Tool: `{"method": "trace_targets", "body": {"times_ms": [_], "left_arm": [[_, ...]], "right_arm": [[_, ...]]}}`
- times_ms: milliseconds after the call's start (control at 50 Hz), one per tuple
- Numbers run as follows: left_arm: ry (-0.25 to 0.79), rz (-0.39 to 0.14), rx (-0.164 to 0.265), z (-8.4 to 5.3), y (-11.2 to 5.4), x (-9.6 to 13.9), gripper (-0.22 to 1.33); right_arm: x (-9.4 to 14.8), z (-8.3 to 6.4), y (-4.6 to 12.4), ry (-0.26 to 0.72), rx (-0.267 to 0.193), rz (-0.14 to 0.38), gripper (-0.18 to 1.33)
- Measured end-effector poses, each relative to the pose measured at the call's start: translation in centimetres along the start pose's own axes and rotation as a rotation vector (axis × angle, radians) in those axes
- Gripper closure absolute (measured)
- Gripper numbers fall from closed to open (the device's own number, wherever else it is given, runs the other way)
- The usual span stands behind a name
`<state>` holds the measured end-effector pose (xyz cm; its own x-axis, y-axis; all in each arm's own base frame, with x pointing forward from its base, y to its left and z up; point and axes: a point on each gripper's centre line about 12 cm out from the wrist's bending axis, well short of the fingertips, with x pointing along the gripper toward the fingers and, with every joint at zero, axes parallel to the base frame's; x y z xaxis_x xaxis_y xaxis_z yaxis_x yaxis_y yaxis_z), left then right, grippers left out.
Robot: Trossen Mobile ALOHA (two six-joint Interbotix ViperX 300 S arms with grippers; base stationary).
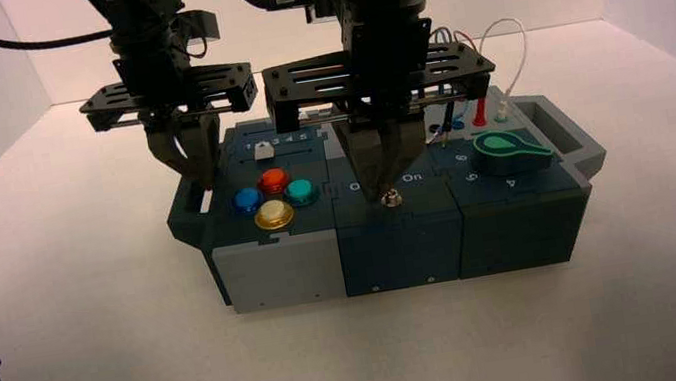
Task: Flip the bottom switch on with the right gripper.
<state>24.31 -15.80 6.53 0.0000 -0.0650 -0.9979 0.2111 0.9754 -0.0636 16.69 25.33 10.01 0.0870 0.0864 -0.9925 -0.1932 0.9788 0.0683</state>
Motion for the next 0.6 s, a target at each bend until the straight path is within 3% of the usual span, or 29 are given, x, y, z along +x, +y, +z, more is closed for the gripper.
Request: {"method": "trace_targets", "body": {"times_ms": [600], "left_arm": [[0.000, 0.000, 0.001, 0.0, 0.0, 0.1, 1.28]], "right_arm": [[-0.3, -0.1, -1.0, 0.000, -0.014, -0.038, 1.30]]}}
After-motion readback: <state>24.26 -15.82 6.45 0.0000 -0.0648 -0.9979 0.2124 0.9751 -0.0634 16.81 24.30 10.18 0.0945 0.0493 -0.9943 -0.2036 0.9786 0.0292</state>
